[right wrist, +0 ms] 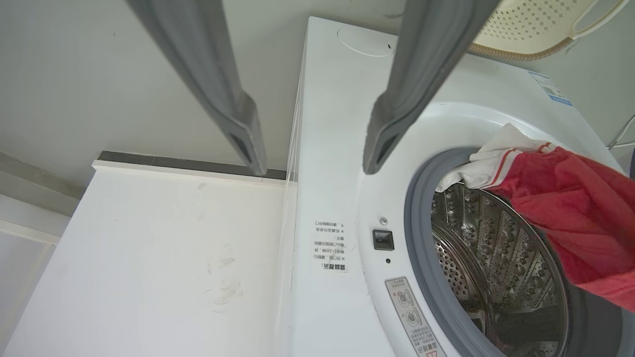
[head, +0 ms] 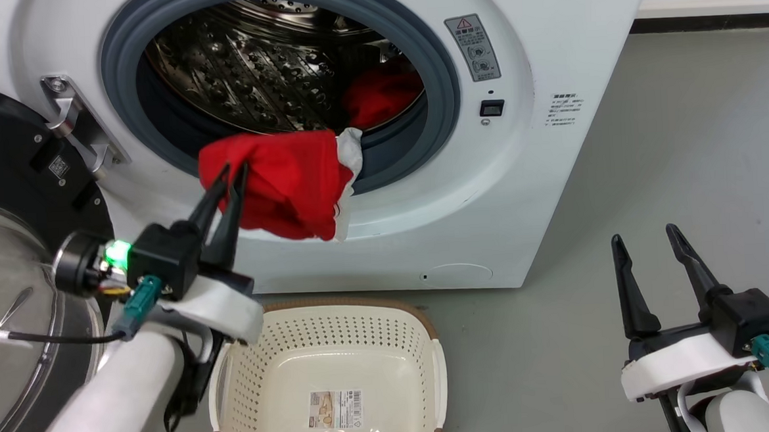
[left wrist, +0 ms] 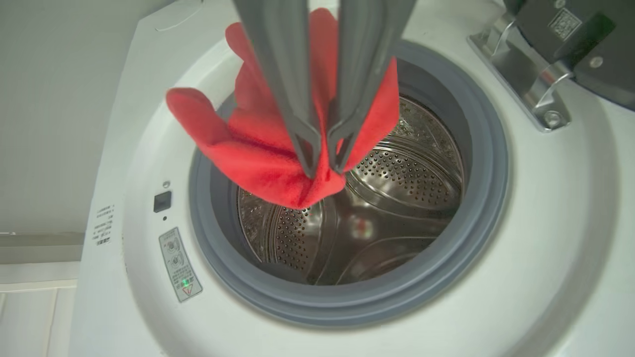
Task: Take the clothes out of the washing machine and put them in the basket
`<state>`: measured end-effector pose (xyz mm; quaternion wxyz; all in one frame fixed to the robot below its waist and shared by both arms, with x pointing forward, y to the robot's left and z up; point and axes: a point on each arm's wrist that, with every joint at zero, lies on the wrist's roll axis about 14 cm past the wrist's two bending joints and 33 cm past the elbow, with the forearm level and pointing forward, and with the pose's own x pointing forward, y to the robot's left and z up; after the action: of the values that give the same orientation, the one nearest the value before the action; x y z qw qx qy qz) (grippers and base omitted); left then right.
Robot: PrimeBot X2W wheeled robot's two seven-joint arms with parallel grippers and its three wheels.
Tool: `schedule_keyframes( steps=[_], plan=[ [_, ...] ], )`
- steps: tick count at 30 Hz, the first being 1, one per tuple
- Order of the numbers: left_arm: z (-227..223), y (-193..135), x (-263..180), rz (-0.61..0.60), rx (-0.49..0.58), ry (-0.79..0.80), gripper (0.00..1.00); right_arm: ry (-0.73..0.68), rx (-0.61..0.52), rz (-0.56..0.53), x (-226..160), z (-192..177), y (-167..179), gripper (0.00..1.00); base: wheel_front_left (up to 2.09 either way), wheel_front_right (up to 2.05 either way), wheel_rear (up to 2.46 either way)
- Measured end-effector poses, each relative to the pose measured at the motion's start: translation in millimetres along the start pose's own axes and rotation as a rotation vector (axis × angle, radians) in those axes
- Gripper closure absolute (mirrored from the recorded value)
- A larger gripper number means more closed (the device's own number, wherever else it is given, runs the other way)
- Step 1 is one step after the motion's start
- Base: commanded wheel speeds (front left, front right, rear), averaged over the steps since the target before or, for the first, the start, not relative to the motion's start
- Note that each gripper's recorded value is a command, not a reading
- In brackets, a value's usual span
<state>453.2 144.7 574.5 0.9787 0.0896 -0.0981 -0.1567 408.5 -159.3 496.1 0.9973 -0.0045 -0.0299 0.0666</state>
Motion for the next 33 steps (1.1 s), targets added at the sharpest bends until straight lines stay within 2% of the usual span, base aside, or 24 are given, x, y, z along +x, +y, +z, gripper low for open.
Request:
schedule_keyframes(
  steps=[3,6,14,22,33],
  plan=[
    [-15,-6,-12,0.007,-0.071,0.059,1.00,0.006,0.000,0.004,2,-3,1,0.00,0.00,0.00,0.00],
    [-36,-15,-25,-0.009,-0.092,0.137,1.00,0.017,0.001,0.001,2,-7,0,0.00,0.00,0.00,0.00],
    [-118,-61,-62,-0.122,-0.174,0.434,1.00,0.058,-0.004,-0.002,8,-24,-3,0.00,0.00,0.00,0.00],
    [-203,-106,-101,-0.217,-0.301,0.748,1.00,0.101,-0.008,-0.014,19,-44,-9,0.00,0.00,0.00,0.00],
    [-291,-132,-128,-0.315,-0.296,1.027,1.00,0.183,-0.017,-0.040,31,-83,-23,0.00,0.00,0.00,0.00]
  ],
)
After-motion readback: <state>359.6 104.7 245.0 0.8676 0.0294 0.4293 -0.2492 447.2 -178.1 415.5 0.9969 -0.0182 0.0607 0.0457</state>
